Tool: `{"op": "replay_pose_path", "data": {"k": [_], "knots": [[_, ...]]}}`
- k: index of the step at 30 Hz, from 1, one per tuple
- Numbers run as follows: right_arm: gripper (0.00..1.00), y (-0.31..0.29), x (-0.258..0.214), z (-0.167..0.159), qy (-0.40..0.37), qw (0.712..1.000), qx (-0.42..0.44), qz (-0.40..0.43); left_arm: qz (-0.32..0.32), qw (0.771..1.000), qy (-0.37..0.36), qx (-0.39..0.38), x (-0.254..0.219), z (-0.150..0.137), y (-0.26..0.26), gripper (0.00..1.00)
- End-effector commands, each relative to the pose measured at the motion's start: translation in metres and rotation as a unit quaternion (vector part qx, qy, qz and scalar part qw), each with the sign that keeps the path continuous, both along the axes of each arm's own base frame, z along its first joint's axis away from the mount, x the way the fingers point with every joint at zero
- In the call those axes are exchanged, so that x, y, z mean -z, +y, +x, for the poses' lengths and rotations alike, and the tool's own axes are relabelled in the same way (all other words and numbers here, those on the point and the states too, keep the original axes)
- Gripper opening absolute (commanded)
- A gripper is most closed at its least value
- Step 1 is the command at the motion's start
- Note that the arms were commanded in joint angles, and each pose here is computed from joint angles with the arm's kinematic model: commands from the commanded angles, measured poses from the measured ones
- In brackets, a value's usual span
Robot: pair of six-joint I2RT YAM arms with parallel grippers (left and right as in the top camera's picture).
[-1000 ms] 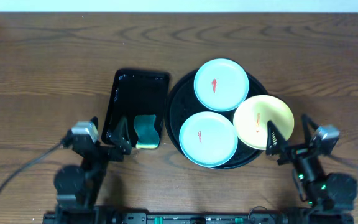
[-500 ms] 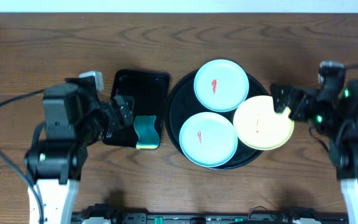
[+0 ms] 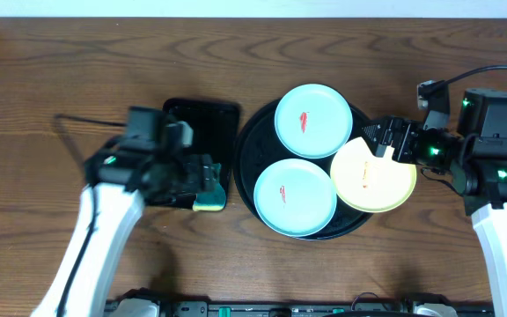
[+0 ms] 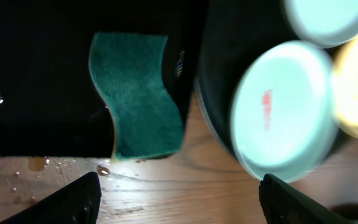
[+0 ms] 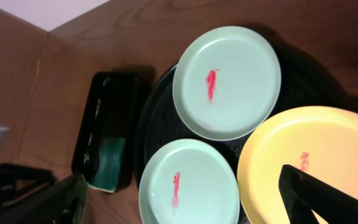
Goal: Clean dirty plates on tray and stack at the side
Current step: 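Reach left gripper to green sponge, right gripper to yellow plate rim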
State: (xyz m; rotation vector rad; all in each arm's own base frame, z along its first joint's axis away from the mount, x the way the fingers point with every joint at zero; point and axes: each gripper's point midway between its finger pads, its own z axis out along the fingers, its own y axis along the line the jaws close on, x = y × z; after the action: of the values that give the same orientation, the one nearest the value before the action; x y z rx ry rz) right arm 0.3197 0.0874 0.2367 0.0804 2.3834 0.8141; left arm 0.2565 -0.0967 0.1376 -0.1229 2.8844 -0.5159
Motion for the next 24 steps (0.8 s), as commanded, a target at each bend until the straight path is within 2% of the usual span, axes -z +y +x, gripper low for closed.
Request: {"op": "replay_pose_path", "data": {"k": [1,4,6,10,14,15,17,18,24], "knots": [[0.95,0.015,-0.006,-0.001,-0.012,0.999,-0.032,0.003,0.096,0.995,0.037,0.018,0.040,0.002,0.008,0.79],[0.93,0.019,-0.006,-0.003,-0.011,0.999,-0.039,0.003,0.141,0.988,0.068,-0.014,0.065,0.007,0.015,0.74],[0.93,0.023,-0.006,-0.004,-0.011,0.999,-0.045,0.003,0.140,0.986,0.085,-0.037,0.080,0.013,0.014,0.68],[0.91,0.031,-0.006,-0.007,-0.011,0.998,-0.057,0.003,0.112,0.987,0.108,-0.049,0.111,0.025,-0.001,0.47],[0.90,0.031,-0.006,-0.006,-0.013,0.998,-0.057,0.002,0.103,0.984,0.137,-0.044,0.133,0.024,-0.007,0.41],[0.90,0.031,-0.006,-0.006,-0.013,0.998,-0.057,0.002,0.105,0.983,0.142,-0.043,0.136,0.022,-0.006,0.36],[0.91,0.031,-0.006,-0.006,-0.013,0.998,-0.057,0.002,0.108,0.983,0.146,-0.034,0.138,0.021,-0.005,0.14],[0.91,0.031,-0.006,-0.006,-0.013,0.998,-0.057,0.002,0.107,0.983,0.144,-0.035,0.137,0.022,-0.004,0.08],[0.91,0.029,-0.006,-0.005,-0.015,0.998,-0.053,-0.002,0.093,0.987,0.112,-0.064,0.103,0.047,0.009,0.07]]}}
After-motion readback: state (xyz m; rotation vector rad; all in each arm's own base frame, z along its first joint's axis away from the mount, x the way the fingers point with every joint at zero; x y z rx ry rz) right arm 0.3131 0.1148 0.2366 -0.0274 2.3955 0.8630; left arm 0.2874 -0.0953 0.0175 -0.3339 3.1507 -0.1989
